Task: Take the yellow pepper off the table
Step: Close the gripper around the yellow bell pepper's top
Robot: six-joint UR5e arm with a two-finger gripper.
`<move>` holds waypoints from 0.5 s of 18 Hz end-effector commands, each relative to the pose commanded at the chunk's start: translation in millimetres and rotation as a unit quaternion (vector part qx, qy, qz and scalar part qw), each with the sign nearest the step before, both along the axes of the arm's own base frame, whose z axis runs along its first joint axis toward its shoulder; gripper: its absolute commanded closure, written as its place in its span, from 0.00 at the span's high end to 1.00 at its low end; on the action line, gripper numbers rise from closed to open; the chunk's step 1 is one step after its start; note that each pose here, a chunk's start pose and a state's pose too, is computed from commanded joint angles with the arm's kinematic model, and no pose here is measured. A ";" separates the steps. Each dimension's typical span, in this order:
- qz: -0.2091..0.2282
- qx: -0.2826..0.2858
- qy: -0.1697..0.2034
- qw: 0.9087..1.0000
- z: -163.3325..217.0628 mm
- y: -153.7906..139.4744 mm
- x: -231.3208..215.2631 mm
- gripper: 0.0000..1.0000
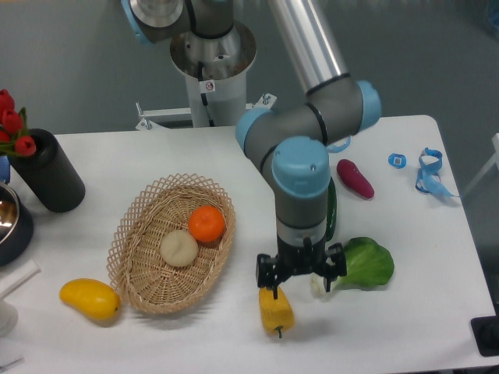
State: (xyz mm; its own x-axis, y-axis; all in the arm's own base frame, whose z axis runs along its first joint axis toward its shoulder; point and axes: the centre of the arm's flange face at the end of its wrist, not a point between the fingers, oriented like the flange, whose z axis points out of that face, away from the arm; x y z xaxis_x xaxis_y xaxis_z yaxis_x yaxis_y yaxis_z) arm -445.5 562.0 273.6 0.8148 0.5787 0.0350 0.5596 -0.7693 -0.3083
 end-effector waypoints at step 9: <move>-0.019 -0.020 -0.015 1.000 -36.2 8.6 7.6 1.00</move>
